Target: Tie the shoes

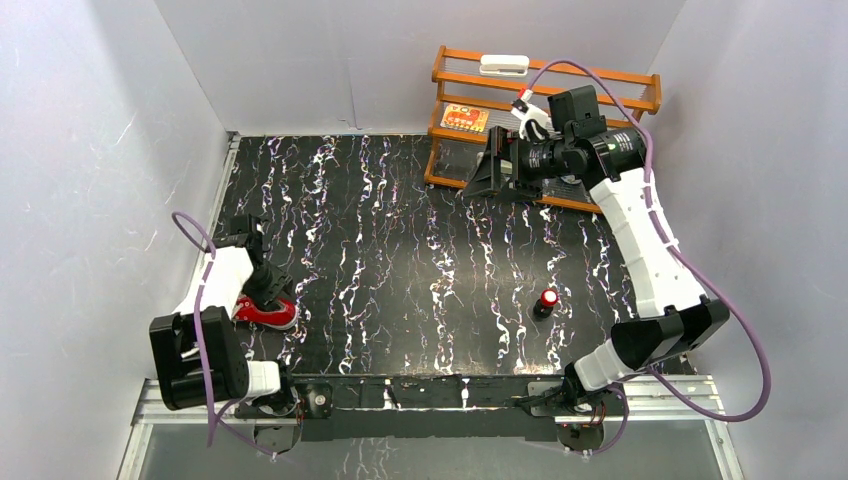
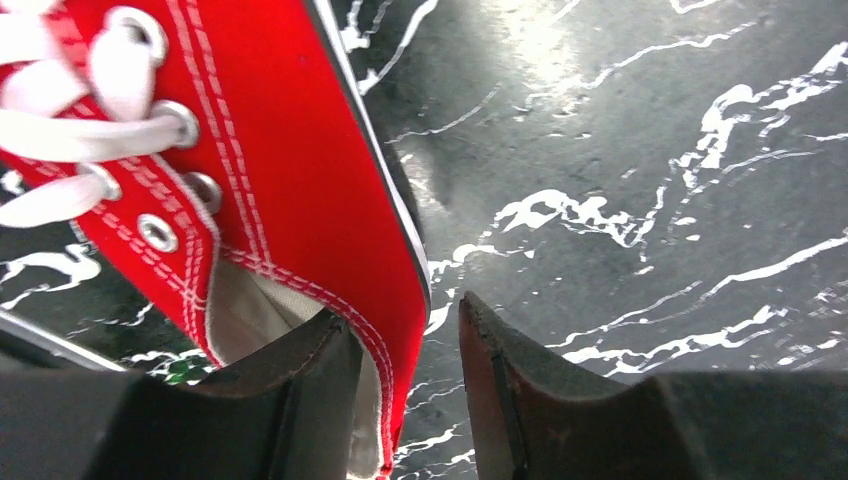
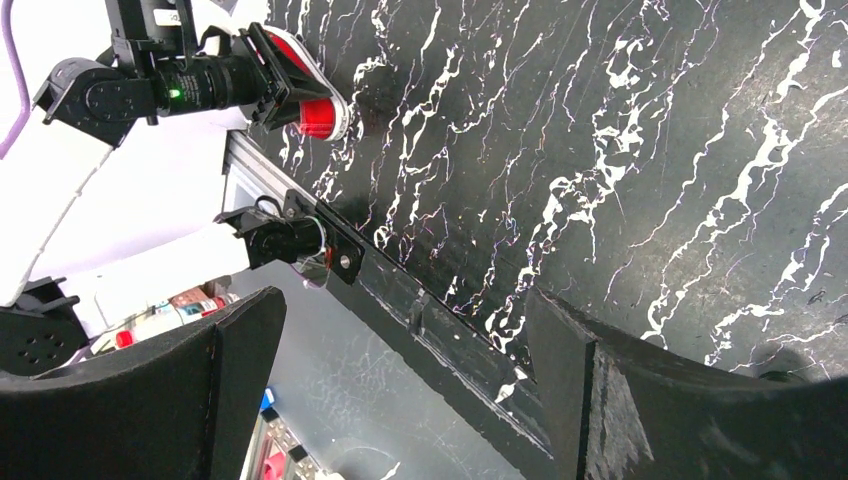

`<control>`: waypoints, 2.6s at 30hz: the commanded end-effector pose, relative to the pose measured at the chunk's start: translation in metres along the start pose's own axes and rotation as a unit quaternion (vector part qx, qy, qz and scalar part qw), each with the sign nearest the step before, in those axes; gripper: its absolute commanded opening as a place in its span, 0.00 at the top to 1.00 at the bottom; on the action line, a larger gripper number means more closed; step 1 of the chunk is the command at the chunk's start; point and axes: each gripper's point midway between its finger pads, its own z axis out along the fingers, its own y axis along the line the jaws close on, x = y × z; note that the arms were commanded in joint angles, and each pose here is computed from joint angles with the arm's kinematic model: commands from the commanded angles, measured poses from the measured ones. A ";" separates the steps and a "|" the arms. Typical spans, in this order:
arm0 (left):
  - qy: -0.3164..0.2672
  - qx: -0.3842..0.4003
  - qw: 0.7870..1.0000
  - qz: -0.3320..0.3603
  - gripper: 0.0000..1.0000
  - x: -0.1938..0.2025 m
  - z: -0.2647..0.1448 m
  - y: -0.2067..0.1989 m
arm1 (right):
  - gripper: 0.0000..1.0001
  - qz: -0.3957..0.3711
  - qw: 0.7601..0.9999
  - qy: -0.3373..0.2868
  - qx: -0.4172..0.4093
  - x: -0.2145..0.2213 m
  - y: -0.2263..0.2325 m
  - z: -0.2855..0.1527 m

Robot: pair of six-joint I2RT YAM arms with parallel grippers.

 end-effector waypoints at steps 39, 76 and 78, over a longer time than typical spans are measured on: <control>0.330 0.374 0.641 0.583 1.00 0.371 -0.090 -0.188 | 0.01 -0.071 0.995 -0.045 0.045 0.027 -0.014 -0.029; 0.021 0.402 0.873 0.277 0.05 0.143 -0.182 -0.111 | 0.11 -0.167 0.979 0.092 0.077 0.071 -0.053 0.109; 0.011 0.386 0.880 0.278 0.05 0.136 -0.192 -0.101 | 0.13 -0.190 0.972 0.106 0.084 0.071 -0.051 0.138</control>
